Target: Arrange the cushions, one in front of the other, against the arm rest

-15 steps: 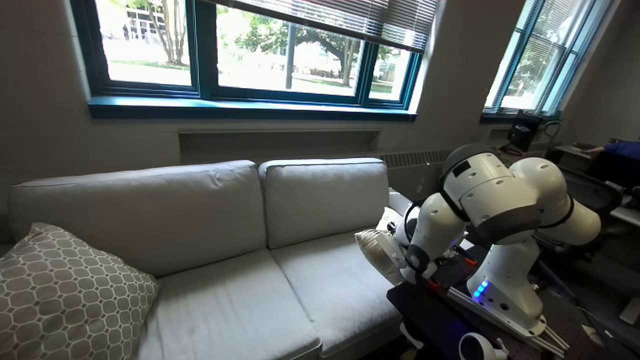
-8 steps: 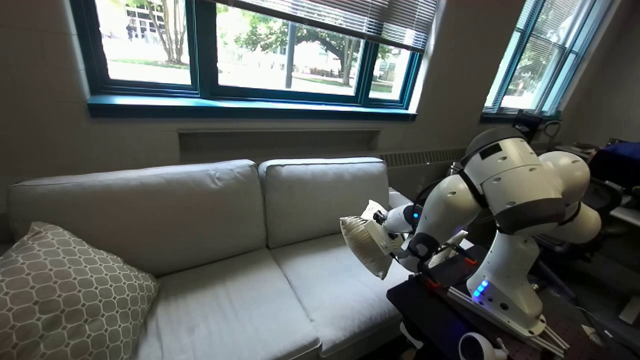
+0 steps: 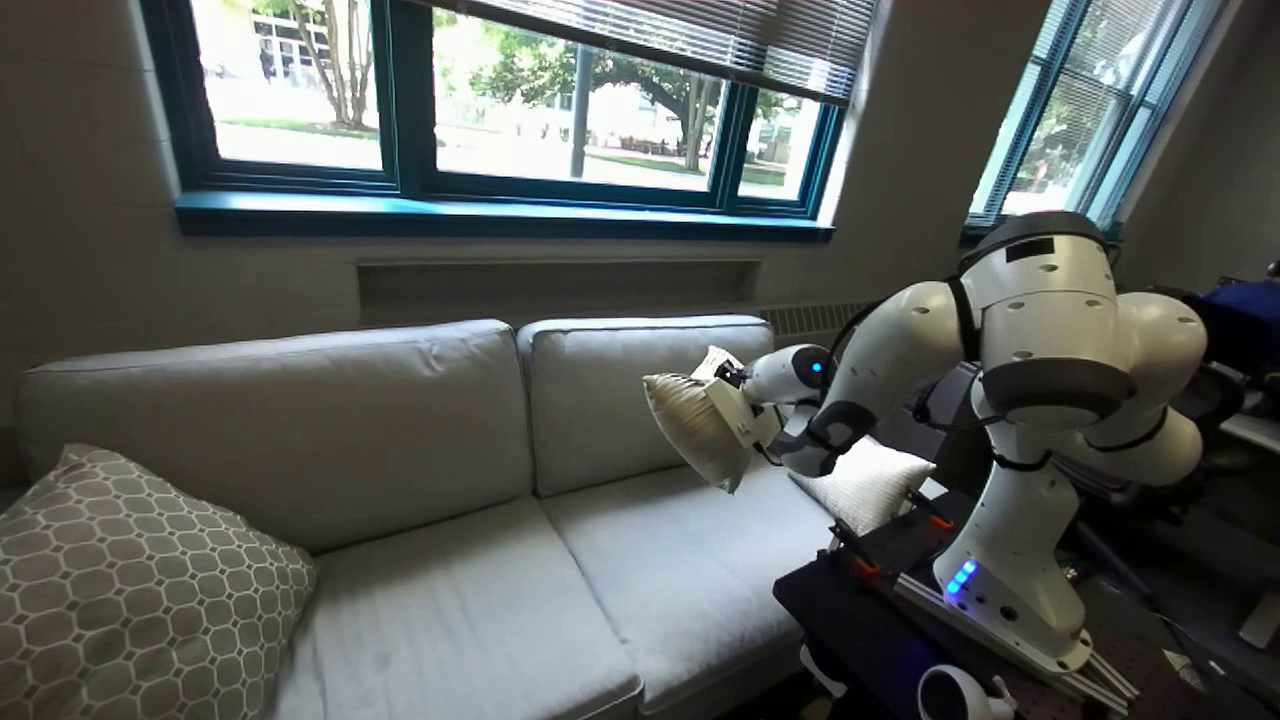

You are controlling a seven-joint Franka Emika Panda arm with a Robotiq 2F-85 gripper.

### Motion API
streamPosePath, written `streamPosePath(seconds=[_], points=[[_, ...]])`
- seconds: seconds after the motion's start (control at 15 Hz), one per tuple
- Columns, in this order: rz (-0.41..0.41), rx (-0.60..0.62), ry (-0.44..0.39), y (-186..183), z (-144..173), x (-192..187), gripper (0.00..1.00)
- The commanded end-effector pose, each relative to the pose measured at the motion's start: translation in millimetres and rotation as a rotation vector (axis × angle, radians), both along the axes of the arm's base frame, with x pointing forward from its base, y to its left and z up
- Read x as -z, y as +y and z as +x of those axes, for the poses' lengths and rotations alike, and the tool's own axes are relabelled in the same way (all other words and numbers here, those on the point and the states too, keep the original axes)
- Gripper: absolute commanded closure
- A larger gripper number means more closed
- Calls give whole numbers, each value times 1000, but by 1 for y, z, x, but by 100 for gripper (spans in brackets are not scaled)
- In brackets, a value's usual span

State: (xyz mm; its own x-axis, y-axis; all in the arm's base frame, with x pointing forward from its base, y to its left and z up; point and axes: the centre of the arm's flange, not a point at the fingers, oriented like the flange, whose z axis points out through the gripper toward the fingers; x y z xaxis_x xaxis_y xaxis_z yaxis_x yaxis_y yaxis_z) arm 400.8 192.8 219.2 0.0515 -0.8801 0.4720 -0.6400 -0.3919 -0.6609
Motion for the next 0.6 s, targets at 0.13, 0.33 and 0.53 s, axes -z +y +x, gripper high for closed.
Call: streamPosePath(seconds=[0.13, 0.33, 0.53], points=[[-69, -260, 25, -59, 44, -1, 94], [-68, -364, 25, -42, 65, -16, 95], [-123, -464, 110, -31, 89, -31, 95]])
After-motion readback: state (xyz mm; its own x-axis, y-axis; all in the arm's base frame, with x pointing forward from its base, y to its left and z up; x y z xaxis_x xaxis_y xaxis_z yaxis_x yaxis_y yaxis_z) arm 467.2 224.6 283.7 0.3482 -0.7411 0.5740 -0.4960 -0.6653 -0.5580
